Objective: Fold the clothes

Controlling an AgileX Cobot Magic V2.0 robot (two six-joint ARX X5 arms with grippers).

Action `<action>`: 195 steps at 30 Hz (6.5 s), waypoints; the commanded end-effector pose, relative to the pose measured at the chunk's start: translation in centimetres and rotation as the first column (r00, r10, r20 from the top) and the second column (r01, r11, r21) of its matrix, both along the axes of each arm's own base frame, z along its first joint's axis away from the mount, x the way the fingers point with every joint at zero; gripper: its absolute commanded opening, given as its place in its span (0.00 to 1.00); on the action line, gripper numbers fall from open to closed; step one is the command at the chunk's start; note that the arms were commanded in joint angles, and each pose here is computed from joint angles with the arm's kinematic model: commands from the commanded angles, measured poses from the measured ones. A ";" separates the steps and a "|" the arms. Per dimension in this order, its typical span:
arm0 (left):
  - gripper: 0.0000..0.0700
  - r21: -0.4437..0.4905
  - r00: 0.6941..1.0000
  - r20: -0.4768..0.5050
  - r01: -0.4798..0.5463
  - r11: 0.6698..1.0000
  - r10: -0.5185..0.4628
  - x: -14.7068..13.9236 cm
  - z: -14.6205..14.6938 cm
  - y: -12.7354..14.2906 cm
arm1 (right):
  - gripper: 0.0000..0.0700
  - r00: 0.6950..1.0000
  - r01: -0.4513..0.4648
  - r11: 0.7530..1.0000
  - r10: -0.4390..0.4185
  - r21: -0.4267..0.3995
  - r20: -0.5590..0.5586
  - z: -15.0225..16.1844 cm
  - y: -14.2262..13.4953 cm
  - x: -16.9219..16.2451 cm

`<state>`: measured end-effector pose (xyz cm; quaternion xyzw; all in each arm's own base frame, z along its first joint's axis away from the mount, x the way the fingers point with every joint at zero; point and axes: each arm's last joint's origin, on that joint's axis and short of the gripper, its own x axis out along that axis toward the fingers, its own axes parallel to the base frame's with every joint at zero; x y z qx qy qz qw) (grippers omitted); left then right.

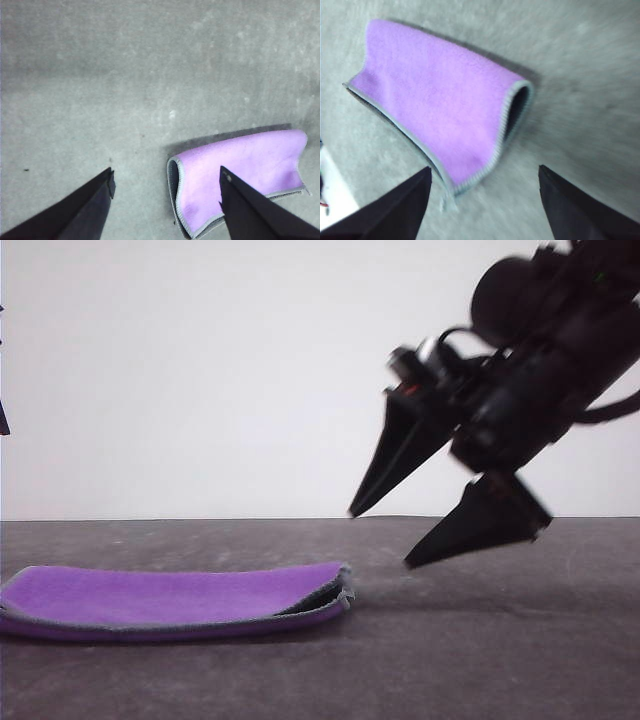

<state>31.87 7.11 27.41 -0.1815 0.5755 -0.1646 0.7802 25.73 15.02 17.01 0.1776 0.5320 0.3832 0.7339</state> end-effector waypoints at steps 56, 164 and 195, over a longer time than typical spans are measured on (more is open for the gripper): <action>0.57 -0.002 1.000 0.016 -0.020 1.000 0.020 0.4 0.3 0.2 | 0.01 0.966 -0.237 0.922 0.257 0.307 -0.027 -0.9 16.5 2.1; 0.02 0.127 0.991 0.107 -0.095 0.987 0.082 -0.4 1.8 -2.9 | 0.01 0.879 0.332 0.903 -0.191 -0.273 0.436 13.8 -12.8 3.2; 0.02 0.180 0.618 0.773 -0.431 0.884 0.144 -22.4 -11.1 -7.1 | 0.01 0.879 0.332 0.903 -0.191 -0.272 0.436 13.8 -12.8 3.2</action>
